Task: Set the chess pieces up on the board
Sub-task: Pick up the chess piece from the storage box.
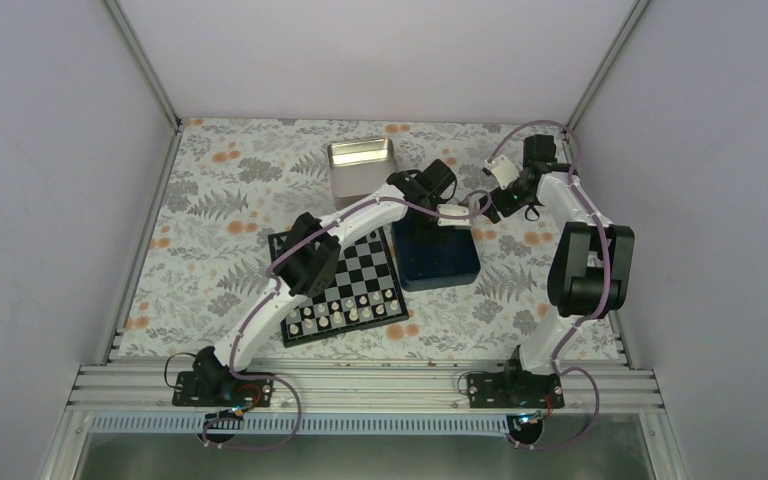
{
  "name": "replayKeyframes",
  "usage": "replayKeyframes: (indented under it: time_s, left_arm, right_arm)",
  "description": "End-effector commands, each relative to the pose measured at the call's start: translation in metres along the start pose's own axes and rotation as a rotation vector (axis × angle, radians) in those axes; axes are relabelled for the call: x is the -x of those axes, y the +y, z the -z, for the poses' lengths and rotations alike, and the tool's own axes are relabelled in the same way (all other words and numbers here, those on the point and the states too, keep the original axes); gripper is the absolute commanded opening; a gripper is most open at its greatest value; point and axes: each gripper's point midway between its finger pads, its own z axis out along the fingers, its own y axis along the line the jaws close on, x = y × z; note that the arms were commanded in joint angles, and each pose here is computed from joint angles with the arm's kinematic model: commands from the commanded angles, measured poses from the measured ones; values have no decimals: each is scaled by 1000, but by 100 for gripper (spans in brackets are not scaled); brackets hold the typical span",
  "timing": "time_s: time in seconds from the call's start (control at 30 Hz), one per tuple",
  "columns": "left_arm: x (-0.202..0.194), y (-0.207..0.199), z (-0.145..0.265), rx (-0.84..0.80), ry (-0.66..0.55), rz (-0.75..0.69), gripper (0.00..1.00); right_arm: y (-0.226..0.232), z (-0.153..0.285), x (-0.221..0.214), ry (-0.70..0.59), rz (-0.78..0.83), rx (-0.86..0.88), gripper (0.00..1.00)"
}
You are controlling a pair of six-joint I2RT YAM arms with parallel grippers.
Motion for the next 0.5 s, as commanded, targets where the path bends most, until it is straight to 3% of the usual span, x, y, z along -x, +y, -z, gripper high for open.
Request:
replayKeyframes:
  time_s: [0.0,0.47]
  left_arm:
    - [5,1,-9,8,-25,9,56]
    - [6,-8,-20,-33,-24,-11,53]
  right_arm:
    - [6,-5,-2,5,0,31,100]
    - [8,-7,-2,7,4,40,100]
